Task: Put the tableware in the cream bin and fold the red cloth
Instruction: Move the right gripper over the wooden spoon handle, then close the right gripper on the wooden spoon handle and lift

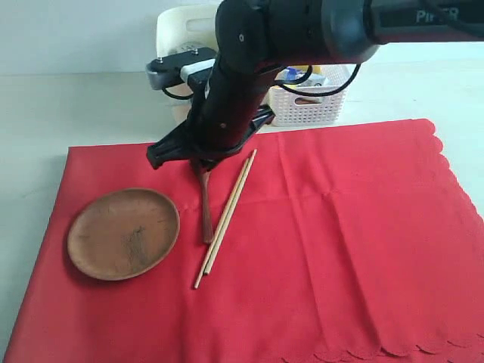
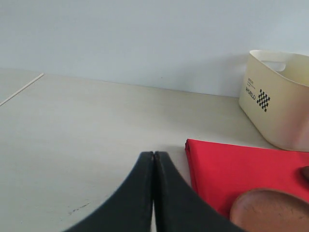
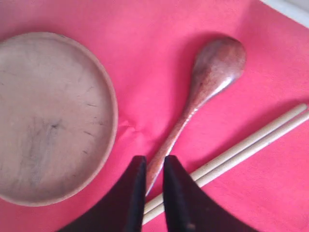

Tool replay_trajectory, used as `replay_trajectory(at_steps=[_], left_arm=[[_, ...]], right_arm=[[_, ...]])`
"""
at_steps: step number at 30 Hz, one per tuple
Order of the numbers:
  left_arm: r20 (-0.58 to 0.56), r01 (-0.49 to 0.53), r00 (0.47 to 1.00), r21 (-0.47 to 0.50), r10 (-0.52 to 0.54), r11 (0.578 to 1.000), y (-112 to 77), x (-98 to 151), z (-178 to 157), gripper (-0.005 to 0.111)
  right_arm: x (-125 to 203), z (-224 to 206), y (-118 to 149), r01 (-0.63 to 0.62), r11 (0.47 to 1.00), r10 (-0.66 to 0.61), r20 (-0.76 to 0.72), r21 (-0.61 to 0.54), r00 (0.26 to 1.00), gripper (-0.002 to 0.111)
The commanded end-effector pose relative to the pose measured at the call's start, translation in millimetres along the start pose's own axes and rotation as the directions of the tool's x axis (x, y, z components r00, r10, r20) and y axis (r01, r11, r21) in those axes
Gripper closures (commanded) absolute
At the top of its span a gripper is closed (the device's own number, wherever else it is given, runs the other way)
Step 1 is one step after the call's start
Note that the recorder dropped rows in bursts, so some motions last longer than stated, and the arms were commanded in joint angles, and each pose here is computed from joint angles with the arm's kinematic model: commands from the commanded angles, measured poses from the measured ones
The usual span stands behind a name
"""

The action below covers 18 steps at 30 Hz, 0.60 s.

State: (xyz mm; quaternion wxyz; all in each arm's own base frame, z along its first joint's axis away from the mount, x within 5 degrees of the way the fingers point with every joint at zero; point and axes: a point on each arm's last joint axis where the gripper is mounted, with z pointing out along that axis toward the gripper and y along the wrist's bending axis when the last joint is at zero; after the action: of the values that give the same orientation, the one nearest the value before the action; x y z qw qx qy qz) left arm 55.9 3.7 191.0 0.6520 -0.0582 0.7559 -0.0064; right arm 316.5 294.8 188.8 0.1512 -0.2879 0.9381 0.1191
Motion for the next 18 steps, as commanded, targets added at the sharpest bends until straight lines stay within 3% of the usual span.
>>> replay_trajectory(at_steps=[1,4,18], left_arm=[[0.021,0.006,1.000,0.003,-0.006,1.000,-0.3,-2.4,-0.7,0.105],[0.021,0.006,1.000,0.003,-0.006,1.000,-0.3,-2.4,-0.7,0.105],[0.021,0.006,1.000,0.003,-0.006,1.000,-0.3,-2.4,-0.7,0.105]], right_arm=[[1.7,9.7,-2.6,-0.004,1.000,0.005,-0.018,0.020,1.000,0.076],[3.9,17.9,-2.6,-0.014,1.000,0.014,-0.038,0.013,0.999,0.070],[10.5,58.4,-9.6,0.013,0.999,-0.010,-0.070,0.042,0.998,0.070]])
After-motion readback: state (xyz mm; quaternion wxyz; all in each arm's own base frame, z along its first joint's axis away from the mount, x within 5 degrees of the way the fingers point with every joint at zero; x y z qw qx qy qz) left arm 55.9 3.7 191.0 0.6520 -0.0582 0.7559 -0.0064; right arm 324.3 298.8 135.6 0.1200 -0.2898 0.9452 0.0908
